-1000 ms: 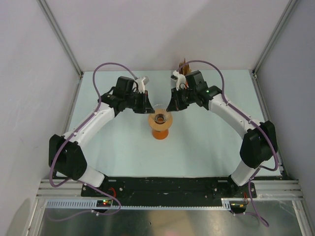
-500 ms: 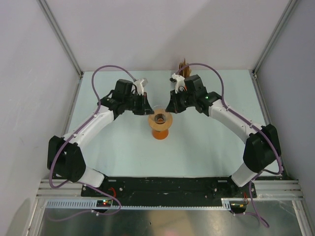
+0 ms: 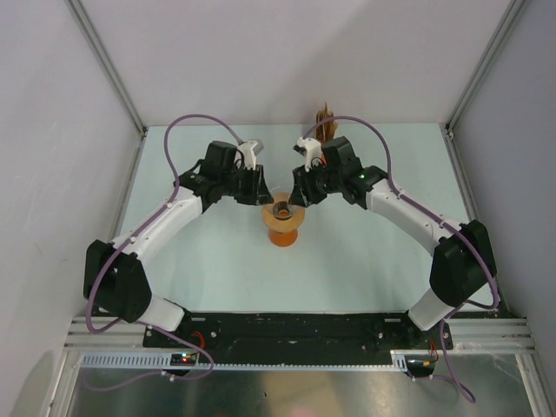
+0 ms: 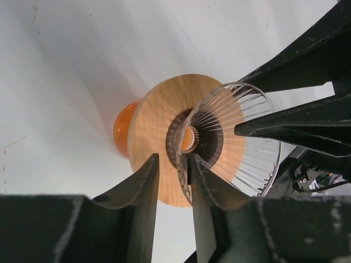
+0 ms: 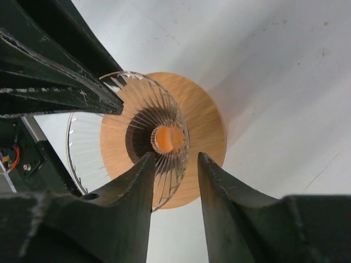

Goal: Place the coffee filter in the dripper

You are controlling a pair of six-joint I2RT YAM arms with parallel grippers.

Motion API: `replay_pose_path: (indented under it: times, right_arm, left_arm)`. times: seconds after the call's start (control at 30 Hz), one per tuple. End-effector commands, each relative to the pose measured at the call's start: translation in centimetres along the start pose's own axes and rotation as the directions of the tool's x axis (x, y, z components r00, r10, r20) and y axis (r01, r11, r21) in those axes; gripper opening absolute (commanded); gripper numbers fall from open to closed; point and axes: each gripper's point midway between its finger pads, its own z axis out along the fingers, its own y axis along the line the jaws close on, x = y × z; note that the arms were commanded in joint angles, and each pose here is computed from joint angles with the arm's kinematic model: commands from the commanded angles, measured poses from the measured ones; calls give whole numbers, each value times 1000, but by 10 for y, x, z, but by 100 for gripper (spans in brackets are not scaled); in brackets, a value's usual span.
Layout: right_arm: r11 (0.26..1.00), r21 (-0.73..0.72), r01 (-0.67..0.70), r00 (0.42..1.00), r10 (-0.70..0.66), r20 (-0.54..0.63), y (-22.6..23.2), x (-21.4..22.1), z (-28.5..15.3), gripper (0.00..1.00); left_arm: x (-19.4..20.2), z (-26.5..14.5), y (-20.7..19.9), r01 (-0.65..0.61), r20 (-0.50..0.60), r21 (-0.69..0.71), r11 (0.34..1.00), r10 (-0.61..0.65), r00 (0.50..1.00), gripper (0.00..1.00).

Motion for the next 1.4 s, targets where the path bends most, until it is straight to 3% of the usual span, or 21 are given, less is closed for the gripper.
replay_pose_path:
  times: [0.0, 0.23, 0.33, 0.4, 0.47, 0.63, 0.87, 1.07, 1.37]
  right_arm:
    - [999, -46, -23, 999, 21, -35, 5, 5, -8, 48]
    - [990, -138, -35, 996, 46, 79, 22, -42, -34, 72]
    - [988, -149, -38, 987, 61, 150, 17, -69, -52, 75]
    - [994, -102, -39, 975, 60, 215, 0, -89, -68, 74]
    - [998, -28, -49, 962, 55, 269, -26, -107, -82, 72]
    - [975, 196, -102, 935, 26, 354, -100, -138, -102, 66]
    - [917, 372, -145, 935, 5, 354, -180, -153, -87, 58]
    - [901, 398, -173, 939, 29, 343, -232, -150, -60, 51]
    - [925, 297, -236, 915, 108, 389, -273, -146, -39, 44]
  left_arm:
    - [-9, -11, -2, -32, 9, -26, 999, 32, 999, 42]
    - [-41, -29, -21, -55, 94, 0, 998, 55, 994, 72]
    - [-64, -47, -27, -76, 168, -8, 997, 77, 983, 82]
    - [-82, -67, -28, -91, 237, -34, 995, 96, 967, 93]
    - [-96, -88, -24, -105, 300, -78, 991, 124, 946, 98]
    - [-100, -124, -12, -122, 376, -170, 978, 179, 909, 100]
    - [-90, -139, -1, -90, 402, -220, 971, 174, 899, 100]
    - [-86, -131, 0, -63, 386, -190, 980, 134, 913, 100]
    - [-83, -118, 0, -51, 352, -153, 987, 103, 930, 100]
